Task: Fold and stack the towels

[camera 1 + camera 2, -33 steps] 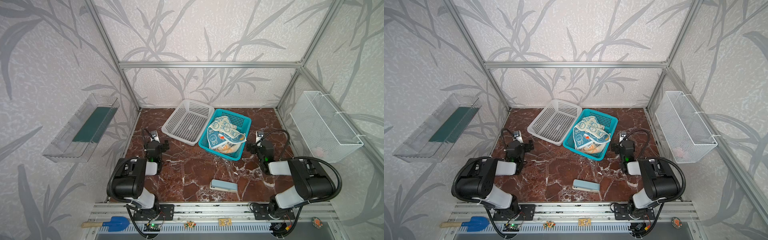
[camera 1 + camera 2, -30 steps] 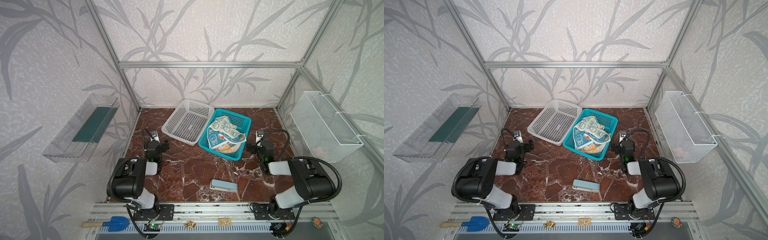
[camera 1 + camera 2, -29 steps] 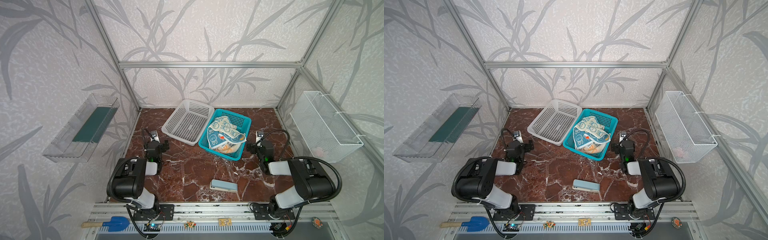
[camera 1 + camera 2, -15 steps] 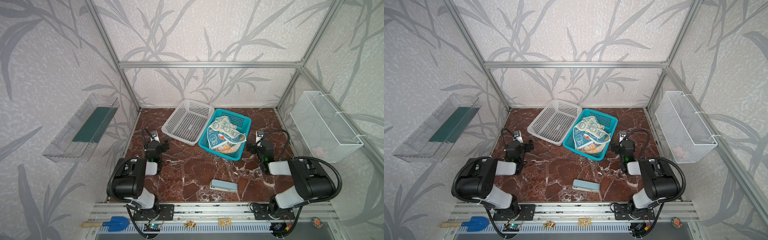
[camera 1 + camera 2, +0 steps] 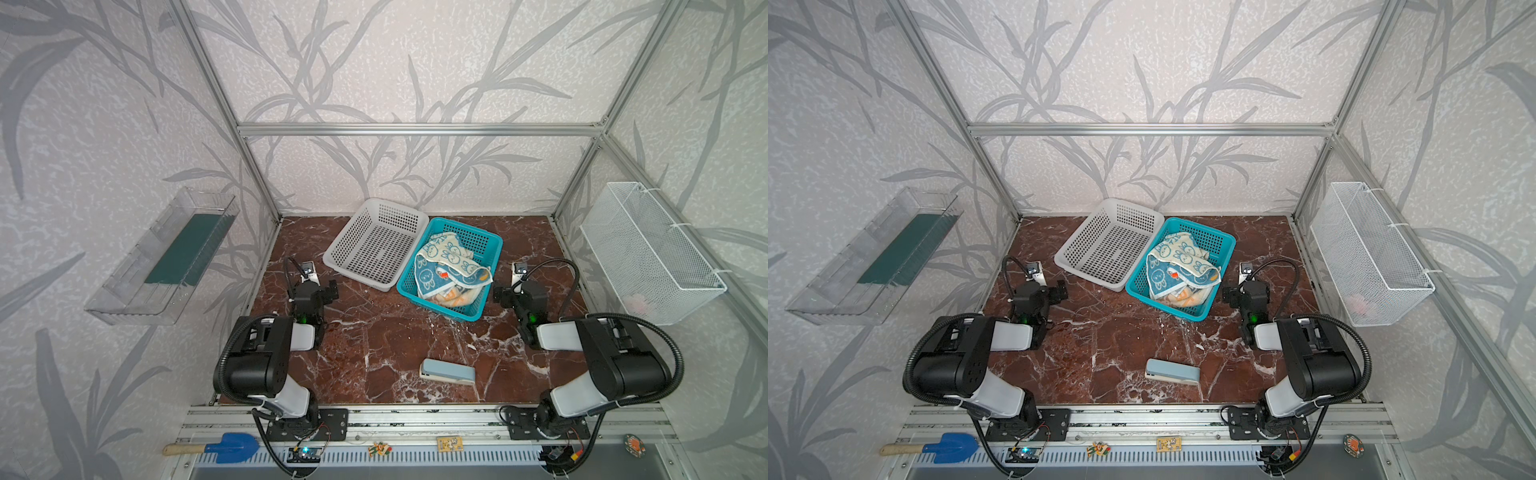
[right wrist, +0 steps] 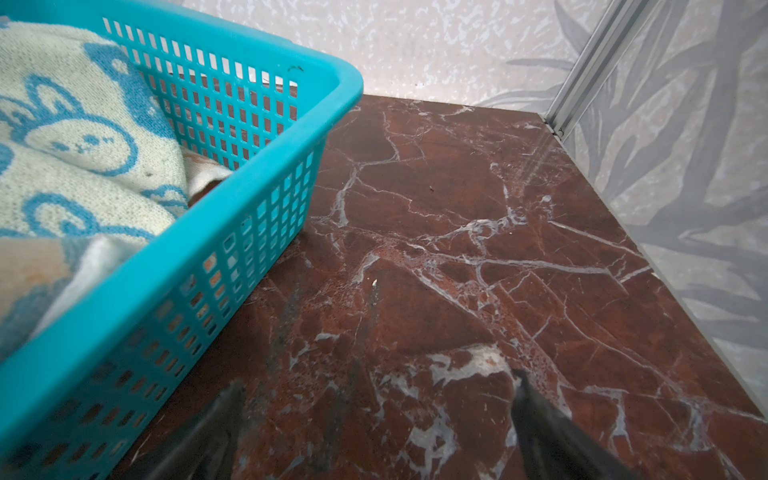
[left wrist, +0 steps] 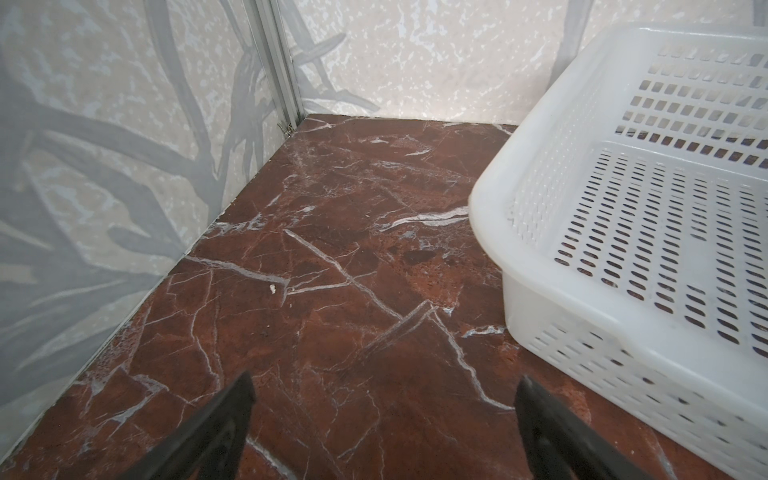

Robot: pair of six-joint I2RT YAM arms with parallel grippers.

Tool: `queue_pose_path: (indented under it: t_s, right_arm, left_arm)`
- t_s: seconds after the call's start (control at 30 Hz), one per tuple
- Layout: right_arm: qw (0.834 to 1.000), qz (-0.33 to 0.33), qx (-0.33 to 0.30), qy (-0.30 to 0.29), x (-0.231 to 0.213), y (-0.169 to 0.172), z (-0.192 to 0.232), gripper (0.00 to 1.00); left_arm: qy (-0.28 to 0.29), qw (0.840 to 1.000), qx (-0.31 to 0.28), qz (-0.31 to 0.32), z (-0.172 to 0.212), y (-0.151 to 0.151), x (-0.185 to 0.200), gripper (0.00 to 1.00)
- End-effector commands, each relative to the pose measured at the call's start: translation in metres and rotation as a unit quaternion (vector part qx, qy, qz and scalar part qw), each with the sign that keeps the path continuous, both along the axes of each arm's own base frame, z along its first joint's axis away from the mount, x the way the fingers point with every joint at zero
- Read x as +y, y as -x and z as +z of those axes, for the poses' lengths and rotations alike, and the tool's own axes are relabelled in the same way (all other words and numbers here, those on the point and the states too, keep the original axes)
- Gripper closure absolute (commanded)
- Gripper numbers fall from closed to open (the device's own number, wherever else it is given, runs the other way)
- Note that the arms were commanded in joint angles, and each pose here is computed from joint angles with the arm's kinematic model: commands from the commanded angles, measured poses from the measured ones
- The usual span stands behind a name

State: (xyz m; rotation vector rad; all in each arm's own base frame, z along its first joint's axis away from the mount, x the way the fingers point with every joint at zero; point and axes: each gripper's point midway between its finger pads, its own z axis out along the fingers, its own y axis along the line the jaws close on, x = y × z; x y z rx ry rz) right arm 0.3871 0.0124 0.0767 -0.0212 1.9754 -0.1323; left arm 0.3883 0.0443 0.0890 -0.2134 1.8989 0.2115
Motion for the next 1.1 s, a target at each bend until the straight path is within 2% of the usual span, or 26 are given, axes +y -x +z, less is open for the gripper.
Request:
queue_pose_path:
  t_s: [0.0, 0.2, 0.3, 0.43, 0.47, 0.53, 0.73, 0.83, 0.93, 1.07]
  right_arm:
    - [1.000, 0.000, -0.027, -0.004, 0.001, -0.007, 0.016, 0.01]
    - [1.000, 0.001, -0.026, -0.004, 0.001, -0.007, 0.016, 0.01]
    - [0.999, -0.014, -0.040, -0.003, -0.004, -0.007, 0.023, 0.01]
    - [0.999, 0.000, -0.042, 0.009, 0.004, -0.006, 0.037, 0.01]
    - [0.999, -0.013, -0.039, 0.013, 0.001, -0.005, 0.044, 0.01]
    - [0.999, -0.033, 0.009, 0.009, -0.004, 0.001, 0.043, 0.01]
    - [0.995, -0.093, 0.038, -0.008, -0.021, 0.013, 0.062, 0.01]
    - [0.990, -0.130, 0.038, -0.039, -0.030, 0.029, 0.076, 0.01]
    - [0.983, -0.163, 0.012, -0.086, -0.038, 0.049, 0.090, 0.01]
    - [0.984, -0.095, -0.009, -0.150, -0.013, 0.059, 0.112, 0.01]
  left_arm:
    - [-0.004, 1.000, -0.010, -0.002, 0.007, -0.006, 0.000, 0.01]
    - [-0.004, 1.000, -0.010, 0.000, 0.006, -0.005, 0.001, 0.01]
    - [-0.005, 0.999, -0.027, 0.046, 0.019, 0.003, 0.014, 0.01]
    - [-0.012, 0.997, 0.000, 0.071, 0.031, 0.006, 0.022, 0.01]
    - [-0.018, 0.997, 0.009, 0.072, 0.032, 0.007, 0.023, 0.01]
    - [-0.022, 0.996, 0.020, 0.082, 0.037, 0.013, 0.026, 0.01]
    - [-0.018, 0.988, -0.011, 0.156, 0.084, 0.043, 0.045, 0.01]
    - [0.001, 0.991, -0.005, 0.136, 0.108, 0.048, 0.036, 0.01]
    - [0.042, 0.995, 0.029, 0.089, 0.121, 0.048, 0.016, 0.01]
    - [0.107, 0.990, 0.093, 0.015, 0.126, 0.045, -0.020, 0.01]
